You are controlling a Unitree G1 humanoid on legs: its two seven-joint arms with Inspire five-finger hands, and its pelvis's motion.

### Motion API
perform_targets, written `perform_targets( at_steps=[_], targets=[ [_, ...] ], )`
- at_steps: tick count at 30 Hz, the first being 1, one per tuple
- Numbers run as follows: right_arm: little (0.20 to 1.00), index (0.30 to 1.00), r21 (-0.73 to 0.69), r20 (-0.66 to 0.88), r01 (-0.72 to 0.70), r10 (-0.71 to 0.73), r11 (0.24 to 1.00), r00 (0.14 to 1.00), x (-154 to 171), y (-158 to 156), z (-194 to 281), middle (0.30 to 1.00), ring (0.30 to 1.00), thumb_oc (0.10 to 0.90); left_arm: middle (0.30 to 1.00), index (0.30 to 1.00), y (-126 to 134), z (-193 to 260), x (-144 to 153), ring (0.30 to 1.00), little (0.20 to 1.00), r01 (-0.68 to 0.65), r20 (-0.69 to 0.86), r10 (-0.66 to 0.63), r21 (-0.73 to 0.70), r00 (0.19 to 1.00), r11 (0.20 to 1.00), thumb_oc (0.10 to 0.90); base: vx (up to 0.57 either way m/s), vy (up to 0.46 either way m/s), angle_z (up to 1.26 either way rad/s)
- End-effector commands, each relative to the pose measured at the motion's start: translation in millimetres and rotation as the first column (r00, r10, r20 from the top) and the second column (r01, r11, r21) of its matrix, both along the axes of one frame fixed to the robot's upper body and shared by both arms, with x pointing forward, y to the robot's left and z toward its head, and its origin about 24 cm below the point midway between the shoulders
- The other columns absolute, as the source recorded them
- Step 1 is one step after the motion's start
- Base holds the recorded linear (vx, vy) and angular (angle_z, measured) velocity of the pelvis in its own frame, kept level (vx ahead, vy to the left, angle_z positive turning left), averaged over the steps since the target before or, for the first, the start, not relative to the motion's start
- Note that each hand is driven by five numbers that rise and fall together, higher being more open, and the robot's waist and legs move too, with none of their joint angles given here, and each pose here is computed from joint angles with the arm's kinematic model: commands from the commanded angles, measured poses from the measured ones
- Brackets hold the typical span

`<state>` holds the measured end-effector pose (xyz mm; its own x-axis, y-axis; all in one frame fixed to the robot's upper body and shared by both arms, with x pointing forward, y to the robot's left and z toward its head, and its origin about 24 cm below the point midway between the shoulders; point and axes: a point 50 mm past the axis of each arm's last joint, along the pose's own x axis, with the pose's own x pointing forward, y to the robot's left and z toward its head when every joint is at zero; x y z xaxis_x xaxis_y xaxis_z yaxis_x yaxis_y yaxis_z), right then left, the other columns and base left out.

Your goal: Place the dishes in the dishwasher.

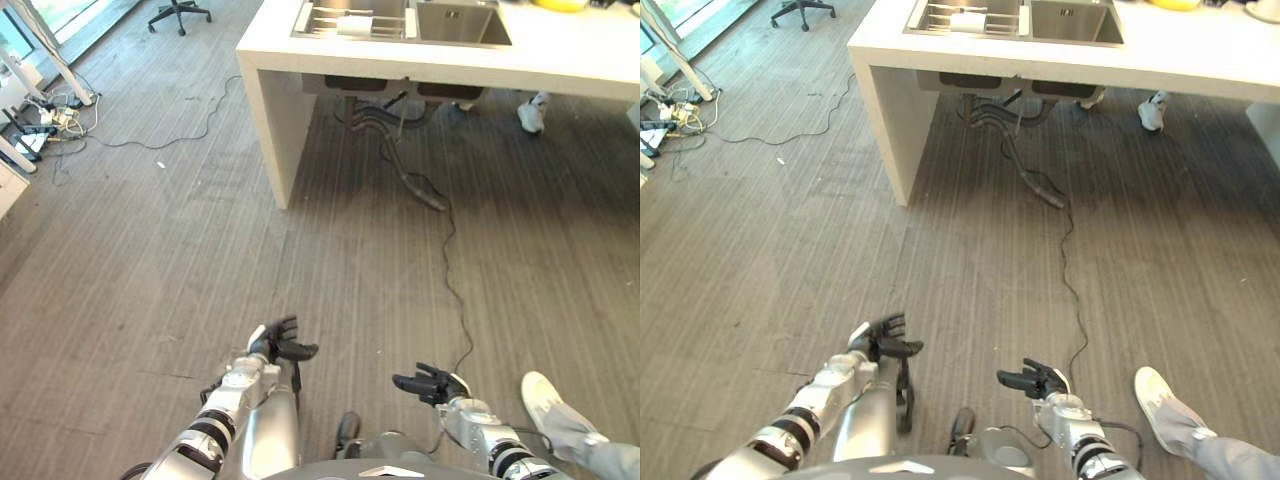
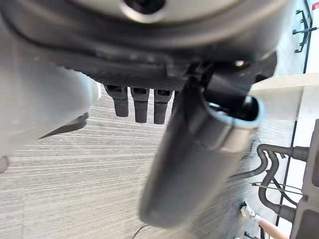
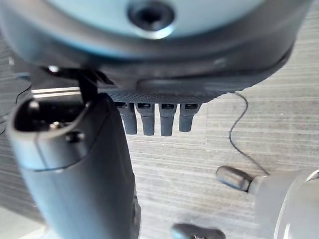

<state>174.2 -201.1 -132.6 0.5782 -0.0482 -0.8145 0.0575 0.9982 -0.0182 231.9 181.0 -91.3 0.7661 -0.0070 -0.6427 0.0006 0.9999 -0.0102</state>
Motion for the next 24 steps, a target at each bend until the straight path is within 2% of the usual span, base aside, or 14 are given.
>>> perform_targets(
  at_steps=[1,3,6,12,17,19,22,24],
  targets=[
    [0.9,0.9,-0.046,0.131,0.01,-0.004,0.999,0.991,21.0,-21.9,18.4,0.9,0.9,0.8,0.9,0.9,3.9,24.3,18.5,0.9,0.9,-0.048,0.171,0.05,-0.014,0.984,0.999,0.8,0.46,0.086,-0.89],
    [0.9,0.9,-0.046,0.131,0.01,-0.004,0.999,0.991,21.0,-21.9,18.4,0.9,0.9,0.8,0.9,0.9,3.9,24.3,18.5,0.9,0.9,-0.048,0.171,0.05,-0.014,0.984,0.999,0.8,0.36,0.095,-1.35],
    [0.9,0.9,-0.08,-0.061,-0.01,0.005,0.997,0.998,-22.7,-26.3,-8.3,0.9,0.9,0.8,0.9,0.9,22.6,26.7,5.3,0.9,0.9,-0.116,0.194,0.122,-0.041,0.973,0.992,0.8,0.69,0.223,-0.69],
    [0.9,0.9,-0.083,-0.158,0.086,-0.099,0.993,0.982,-52.9,-41.6,-17.7,0.9,0.9,0.8,0.9,0.9,23.4,52.6,15.3,0.9,0.9,-0.069,0.309,0.087,-0.069,0.947,0.995,0.8,0.38,0.144,-0.22],
    [0.9,0.9,-0.107,-0.24,0.152,-0.174,0.983,0.955,-82.8,-54.2,-23.6,0.9,0.9,0.8,0.9,0.9,10.9,99.7,34.6,0.9,0.9,0.059,0.496,-0.028,-0.047,0.868,0.997,0.8,0.45,0.004,1.13],
    [0.9,0.9,-0.139,-0.292,0.219,-0.252,0.966,0.923,-107.7,-67.3,-25.0,0.9,0.9,0.8,0.9,0.9,-5.0,127.8,39.4,0.9,0.9,0.174,0.602,-0.129,-0.018,0.788,0.985,0.8,0.48,-0.273,1.93],
    [0.9,0.9,-0.122,-0.308,0.201,-0.229,0.972,0.923,-104.9,-62.7,-26.3,0.9,0.9,0.8,0.9,0.9,-12.9,137.5,38.9,0.9,0.9,0.234,0.634,-0.16,-0.034,0.757,0.972,0.8,0.16,-0.165,1.54],
    [0.9,0.9,-0.111,-0.36,0.173,-0.202,0.979,0.911,-117.8,-55.8,-30.5,0.9,0.9,0.8,0.9,0.9,-18.8,139.2,38.9,0.9,0.9,0.244,0.645,-0.136,-0.081,0.752,0.966,0.8,0.14,-0.238,0.65]
  ],
)
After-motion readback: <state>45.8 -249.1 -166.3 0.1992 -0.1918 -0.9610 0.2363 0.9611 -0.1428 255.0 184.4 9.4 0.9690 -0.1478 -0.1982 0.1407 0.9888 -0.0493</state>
